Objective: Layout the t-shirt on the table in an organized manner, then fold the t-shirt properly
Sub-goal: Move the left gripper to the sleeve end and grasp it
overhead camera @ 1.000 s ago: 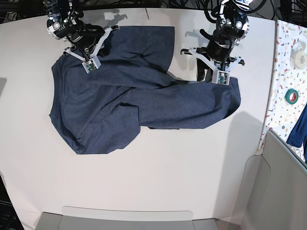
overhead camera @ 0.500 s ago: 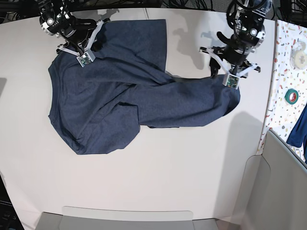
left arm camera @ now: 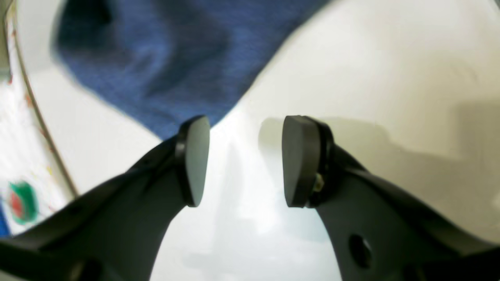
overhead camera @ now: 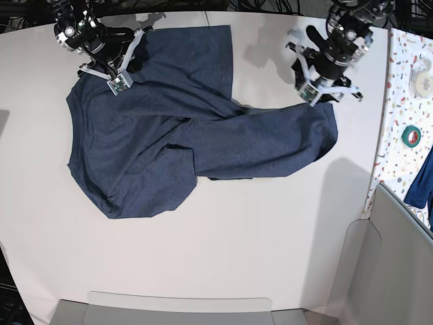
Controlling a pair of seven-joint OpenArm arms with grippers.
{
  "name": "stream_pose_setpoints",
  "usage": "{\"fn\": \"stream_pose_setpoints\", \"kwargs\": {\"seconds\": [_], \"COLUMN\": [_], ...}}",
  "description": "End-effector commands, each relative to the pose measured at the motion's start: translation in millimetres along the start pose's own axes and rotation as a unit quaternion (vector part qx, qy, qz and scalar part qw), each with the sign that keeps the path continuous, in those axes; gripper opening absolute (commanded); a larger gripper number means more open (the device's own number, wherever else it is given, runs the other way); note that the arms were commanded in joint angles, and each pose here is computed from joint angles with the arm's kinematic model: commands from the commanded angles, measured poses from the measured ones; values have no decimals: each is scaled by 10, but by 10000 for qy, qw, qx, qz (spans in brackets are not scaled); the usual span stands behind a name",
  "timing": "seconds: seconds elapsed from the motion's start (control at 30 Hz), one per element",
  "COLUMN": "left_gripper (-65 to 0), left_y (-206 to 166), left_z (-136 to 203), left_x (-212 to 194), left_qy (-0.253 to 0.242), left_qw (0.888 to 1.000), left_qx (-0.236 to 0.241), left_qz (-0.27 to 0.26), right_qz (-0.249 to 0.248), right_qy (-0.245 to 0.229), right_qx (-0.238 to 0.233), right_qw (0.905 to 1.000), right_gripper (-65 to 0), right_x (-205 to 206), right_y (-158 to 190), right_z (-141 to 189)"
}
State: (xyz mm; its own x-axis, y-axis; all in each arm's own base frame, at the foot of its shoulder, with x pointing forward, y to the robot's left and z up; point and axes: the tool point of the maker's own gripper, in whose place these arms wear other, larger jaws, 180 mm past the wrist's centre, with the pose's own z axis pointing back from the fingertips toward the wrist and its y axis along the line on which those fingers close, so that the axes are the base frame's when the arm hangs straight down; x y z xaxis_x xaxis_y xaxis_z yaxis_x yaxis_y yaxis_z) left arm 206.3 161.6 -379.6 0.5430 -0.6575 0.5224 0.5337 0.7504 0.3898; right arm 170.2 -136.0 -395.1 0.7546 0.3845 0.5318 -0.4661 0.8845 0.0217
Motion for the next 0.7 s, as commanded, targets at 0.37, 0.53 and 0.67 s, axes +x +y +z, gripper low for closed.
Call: {"fn": "stream_pose_setpoints", "kwargs": {"seconds": [0.37,0.53,0.67], "left_gripper": [-357,-357,-357], "left_y": [45,40,36], "left_z": [-208,-388,-446], "left_x": [-51,-231,-241], "left_qy": [-13,225,155], "left_qw": [9572,9476,9458], "left_qx": [1226,1166,1118], "left_qz": [-2623,-2964,-3044], "right_qz": [98,98,98], "right_qy": [185,185,185], "right_qx": [-131,-131,-131], "right_qw": [9997,9997,9997], "right_gripper": [-650,-650,-650], "right_x": [-72,-72,-72], "right_y": [-66,-66,-66], "right_z": [16,16,16]}}
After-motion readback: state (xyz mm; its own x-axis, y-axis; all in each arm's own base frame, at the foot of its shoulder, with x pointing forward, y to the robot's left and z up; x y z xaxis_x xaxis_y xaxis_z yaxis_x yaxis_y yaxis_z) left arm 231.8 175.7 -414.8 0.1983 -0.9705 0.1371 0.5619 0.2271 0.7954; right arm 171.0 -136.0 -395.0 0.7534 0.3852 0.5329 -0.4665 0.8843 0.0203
